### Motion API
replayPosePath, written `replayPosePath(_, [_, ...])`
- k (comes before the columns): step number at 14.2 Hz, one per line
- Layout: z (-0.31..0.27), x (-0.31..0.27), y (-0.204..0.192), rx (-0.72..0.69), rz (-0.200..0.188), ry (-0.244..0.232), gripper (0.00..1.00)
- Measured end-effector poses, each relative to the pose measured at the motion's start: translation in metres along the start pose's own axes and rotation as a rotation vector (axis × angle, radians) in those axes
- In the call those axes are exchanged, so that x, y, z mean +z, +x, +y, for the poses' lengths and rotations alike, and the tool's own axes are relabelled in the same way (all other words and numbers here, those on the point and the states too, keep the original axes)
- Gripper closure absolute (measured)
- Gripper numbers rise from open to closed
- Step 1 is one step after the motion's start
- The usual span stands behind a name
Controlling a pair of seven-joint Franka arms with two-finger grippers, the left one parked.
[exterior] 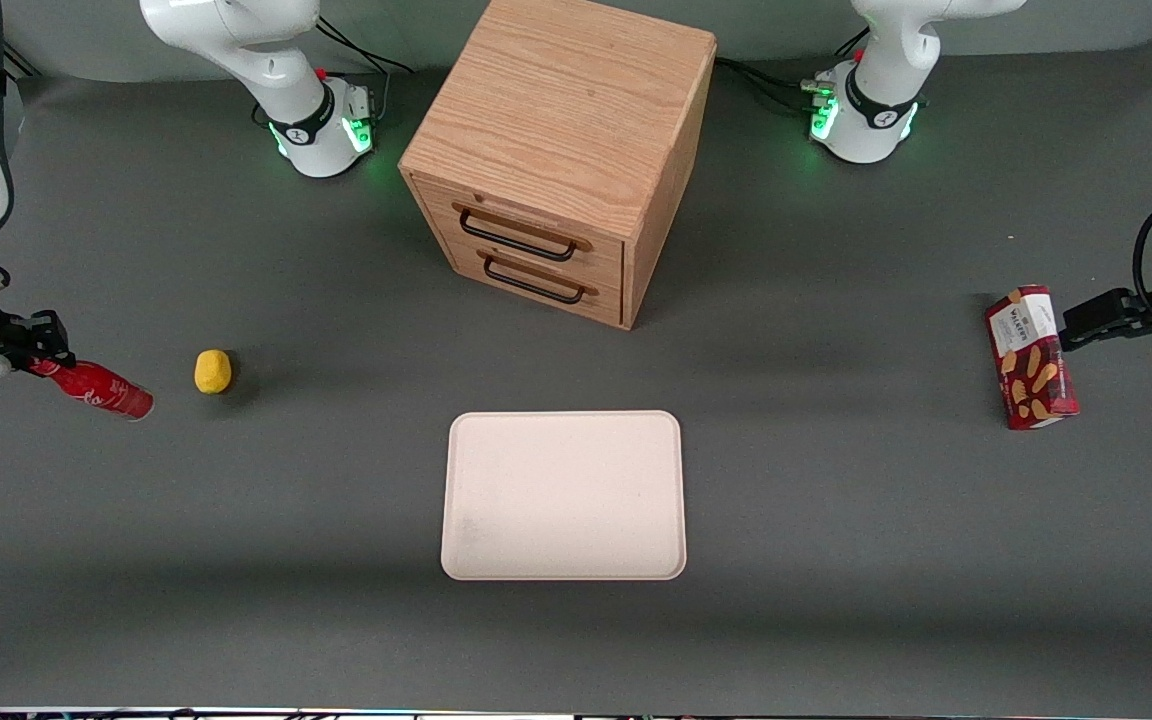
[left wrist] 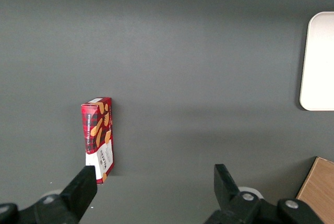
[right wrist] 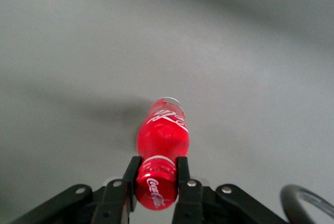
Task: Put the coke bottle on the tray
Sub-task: 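Lift the bottle and carry it toward the cream tray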
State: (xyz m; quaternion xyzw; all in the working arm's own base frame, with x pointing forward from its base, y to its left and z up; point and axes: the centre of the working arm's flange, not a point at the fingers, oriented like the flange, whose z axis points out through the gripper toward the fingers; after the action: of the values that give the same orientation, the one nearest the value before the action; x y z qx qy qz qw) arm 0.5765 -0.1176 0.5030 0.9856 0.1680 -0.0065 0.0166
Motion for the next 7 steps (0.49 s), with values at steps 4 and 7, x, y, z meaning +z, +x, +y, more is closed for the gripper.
replayPosePath(4, [-0.058, -0.071, 0.062, -0.017, -0.006, -0.007, 0.68])
replayPosePath(7, [-0.092, -0.092, 0.106, -0.025, 0.006, -0.01, 0.68])
